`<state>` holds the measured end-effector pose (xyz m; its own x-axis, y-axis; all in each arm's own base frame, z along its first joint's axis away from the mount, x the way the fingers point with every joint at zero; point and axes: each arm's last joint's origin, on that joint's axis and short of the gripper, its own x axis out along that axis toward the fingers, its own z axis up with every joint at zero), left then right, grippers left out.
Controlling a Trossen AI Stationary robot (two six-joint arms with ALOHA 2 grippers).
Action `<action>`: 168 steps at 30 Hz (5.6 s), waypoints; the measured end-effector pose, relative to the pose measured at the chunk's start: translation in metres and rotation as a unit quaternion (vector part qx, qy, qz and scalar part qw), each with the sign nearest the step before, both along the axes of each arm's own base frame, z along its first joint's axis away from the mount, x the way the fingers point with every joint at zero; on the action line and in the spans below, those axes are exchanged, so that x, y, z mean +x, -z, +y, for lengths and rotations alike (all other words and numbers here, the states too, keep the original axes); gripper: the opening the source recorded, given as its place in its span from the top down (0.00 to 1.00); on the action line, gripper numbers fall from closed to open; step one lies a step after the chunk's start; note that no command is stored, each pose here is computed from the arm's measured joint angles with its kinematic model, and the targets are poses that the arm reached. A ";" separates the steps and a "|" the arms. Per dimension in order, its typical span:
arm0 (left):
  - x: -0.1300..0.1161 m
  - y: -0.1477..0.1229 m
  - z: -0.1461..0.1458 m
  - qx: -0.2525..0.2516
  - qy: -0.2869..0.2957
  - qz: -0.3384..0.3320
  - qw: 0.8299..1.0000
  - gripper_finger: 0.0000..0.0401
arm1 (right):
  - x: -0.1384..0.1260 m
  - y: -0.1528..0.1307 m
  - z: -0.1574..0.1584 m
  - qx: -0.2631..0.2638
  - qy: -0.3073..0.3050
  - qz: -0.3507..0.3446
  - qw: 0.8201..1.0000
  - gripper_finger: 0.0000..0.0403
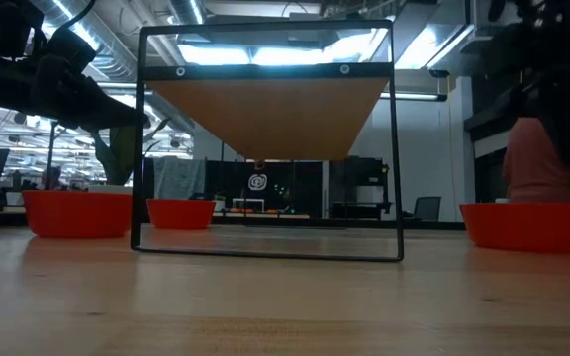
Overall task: Pick & Place Mini bowls
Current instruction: Put the bottom right red bowl on the shelf
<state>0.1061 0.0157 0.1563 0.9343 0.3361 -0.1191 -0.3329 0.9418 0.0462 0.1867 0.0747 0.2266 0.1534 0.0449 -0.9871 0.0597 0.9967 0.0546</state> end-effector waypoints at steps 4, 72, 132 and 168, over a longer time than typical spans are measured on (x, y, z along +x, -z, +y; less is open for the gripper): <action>0.000 0.000 0.000 0.000 0.000 0.000 1.000 0.99 | -0.001 0.007 -0.002 -0.019 0.001 -0.004 1.000 0.51; 0.000 0.000 0.000 0.000 0.000 0.000 1.000 0.99 | -0.006 0.068 -0.029 -0.049 0.008 -0.004 0.999 0.77; 0.000 0.000 0.000 0.000 0.000 0.000 1.000 0.99 | 0.083 -0.105 -0.014 -0.208 -0.159 -0.131 0.956 1.00; 0.000 0.000 0.000 0.000 0.000 0.000 1.000 0.99 | 0.180 -0.095 -0.047 -0.220 -0.477 -0.114 0.843 1.00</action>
